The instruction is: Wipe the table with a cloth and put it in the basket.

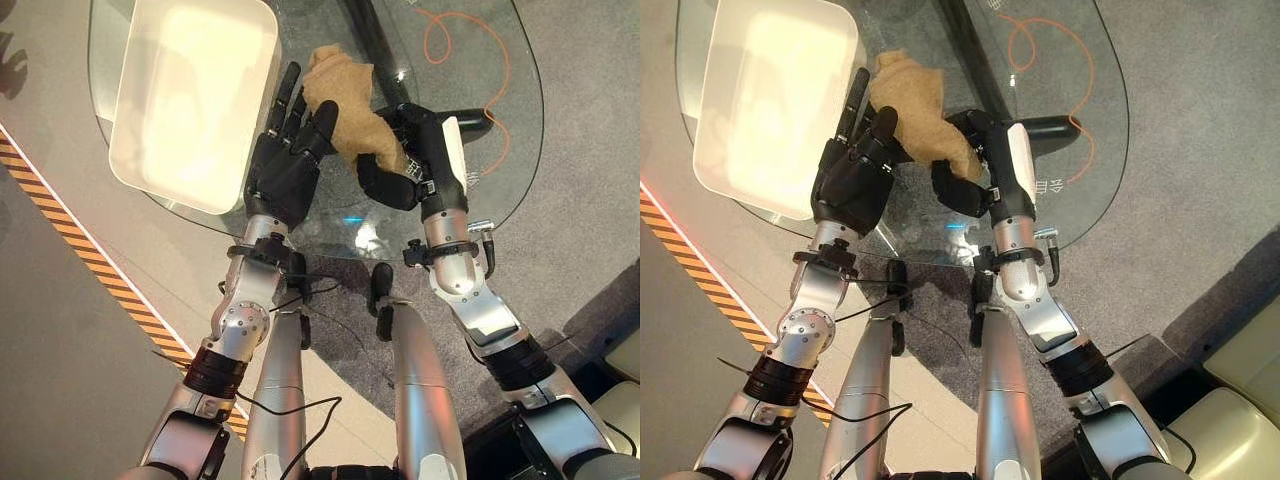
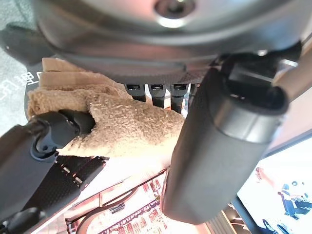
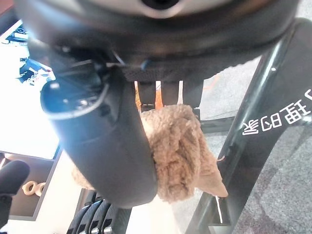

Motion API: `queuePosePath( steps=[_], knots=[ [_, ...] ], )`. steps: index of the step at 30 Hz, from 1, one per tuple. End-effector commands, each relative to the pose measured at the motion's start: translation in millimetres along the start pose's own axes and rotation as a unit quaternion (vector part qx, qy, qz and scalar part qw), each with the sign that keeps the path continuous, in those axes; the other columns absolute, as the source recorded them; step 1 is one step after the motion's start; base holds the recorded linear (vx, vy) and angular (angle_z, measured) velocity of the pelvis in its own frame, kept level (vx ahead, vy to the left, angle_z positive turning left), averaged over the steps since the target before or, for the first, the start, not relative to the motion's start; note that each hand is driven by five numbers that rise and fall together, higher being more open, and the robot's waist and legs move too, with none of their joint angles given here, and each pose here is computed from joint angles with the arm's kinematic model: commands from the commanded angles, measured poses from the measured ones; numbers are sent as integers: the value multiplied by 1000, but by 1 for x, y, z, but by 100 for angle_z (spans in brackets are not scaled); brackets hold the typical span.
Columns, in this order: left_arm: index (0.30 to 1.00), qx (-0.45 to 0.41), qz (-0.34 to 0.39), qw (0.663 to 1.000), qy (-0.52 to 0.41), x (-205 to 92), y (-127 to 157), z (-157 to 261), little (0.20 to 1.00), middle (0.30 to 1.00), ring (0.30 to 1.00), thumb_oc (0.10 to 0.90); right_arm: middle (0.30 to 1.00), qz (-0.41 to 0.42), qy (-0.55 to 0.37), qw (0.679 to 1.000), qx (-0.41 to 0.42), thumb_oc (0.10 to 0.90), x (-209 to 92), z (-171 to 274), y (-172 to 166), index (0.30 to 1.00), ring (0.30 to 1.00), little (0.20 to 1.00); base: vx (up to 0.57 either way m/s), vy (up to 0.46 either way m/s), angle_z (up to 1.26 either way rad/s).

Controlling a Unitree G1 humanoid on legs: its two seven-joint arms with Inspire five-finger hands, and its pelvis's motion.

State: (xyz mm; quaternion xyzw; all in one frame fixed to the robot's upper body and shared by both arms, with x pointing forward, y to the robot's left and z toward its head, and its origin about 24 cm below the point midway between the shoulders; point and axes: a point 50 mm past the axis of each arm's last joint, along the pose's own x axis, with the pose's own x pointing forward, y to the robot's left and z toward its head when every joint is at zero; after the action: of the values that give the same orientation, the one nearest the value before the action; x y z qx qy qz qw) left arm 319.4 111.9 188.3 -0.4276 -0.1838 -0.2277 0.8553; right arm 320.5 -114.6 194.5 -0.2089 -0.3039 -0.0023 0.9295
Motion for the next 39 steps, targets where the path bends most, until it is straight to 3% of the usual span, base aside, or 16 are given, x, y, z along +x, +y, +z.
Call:
queuePosePath(
  steps=[1,24,25,26,27,28,39],
  knots=[
    [900,-20,-190,980,-63,13,-72,24,900,900,900,800,300,-19,-258,963,73,100,12,108,-6,300,300,200,0,0,0],
    [900,-5,-191,980,-64,11,-72,24,900,900,900,800,300,10,-274,959,72,100,10,117,0,300,300,200,0,0,0],
    [806,-4,-191,980,-64,11,-72,24,790,806,806,690,300,11,-275,959,72,100,10,117,1,300,300,200,0,0,0],
    [552,1,-191,979,-66,11,-72,24,494,552,552,394,300,12,-275,959,72,100,10,118,1,300,300,200,0,0,0],
    [472,4,-190,979,-70,11,-73,25,400,472,472,300,300,14,-275,958,73,100,10,118,2,300,300,200,0,0,0],
    [300,4,-191,979,-71,11,-73,25,200,300,300,100,300,14,-276,958,72,100,10,118,2,300,300,200,0,0,0],
    [300,15,-194,978,-71,11,-74,25,200,300,300,100,300,25,-280,957,72,100,10,120,5,300,300,200,0,0,0]
  ],
)
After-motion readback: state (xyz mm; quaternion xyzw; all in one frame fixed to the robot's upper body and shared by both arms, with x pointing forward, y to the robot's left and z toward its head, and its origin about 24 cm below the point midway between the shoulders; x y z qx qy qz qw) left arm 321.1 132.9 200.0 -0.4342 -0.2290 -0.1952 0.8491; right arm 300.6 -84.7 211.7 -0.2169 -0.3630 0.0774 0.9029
